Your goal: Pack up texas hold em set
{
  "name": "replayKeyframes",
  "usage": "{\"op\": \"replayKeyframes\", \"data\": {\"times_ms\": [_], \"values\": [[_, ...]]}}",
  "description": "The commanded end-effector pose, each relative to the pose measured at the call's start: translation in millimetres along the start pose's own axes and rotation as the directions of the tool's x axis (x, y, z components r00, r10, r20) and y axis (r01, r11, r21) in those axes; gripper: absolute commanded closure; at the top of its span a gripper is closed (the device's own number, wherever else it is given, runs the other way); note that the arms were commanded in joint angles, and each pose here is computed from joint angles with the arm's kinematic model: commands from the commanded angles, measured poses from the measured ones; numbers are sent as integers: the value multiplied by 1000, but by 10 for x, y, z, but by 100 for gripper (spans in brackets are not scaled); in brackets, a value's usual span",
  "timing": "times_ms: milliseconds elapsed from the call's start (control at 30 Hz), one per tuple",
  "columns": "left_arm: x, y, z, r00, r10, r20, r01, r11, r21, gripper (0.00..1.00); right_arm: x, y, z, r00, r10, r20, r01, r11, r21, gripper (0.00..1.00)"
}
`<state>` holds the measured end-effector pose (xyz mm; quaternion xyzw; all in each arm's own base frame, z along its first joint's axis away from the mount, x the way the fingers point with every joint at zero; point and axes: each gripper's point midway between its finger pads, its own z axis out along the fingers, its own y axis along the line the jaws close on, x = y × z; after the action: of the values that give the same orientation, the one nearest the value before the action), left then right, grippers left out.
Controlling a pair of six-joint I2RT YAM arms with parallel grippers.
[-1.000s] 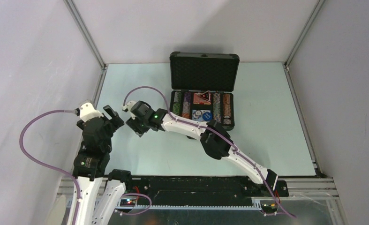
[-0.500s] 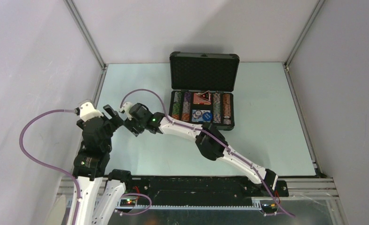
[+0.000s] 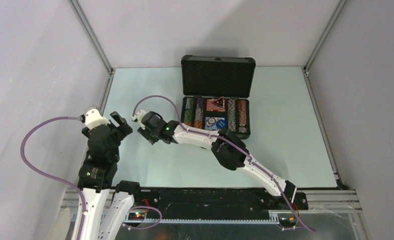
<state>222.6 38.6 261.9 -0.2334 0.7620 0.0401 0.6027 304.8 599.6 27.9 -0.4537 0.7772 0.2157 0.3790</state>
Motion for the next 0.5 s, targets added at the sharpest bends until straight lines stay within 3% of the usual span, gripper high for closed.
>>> {"op": "replayKeyframes", "data": {"times_ms": [0,133,467], "values": [[-58,-7,23,1000,10,22,-10,1000,2,15,846,-209,-253,962,36,-269,-8,994,106,58],[-56,-7,15,1000,10,24,-10,1000,5,15,1122,-282,-527,935,105,-339,-60,988,141,64],[-57,-10,13,1000,10,25,-10,1000,8,15,1726,-244,-1212,857,274,-436,-192,956,223,69]]}}
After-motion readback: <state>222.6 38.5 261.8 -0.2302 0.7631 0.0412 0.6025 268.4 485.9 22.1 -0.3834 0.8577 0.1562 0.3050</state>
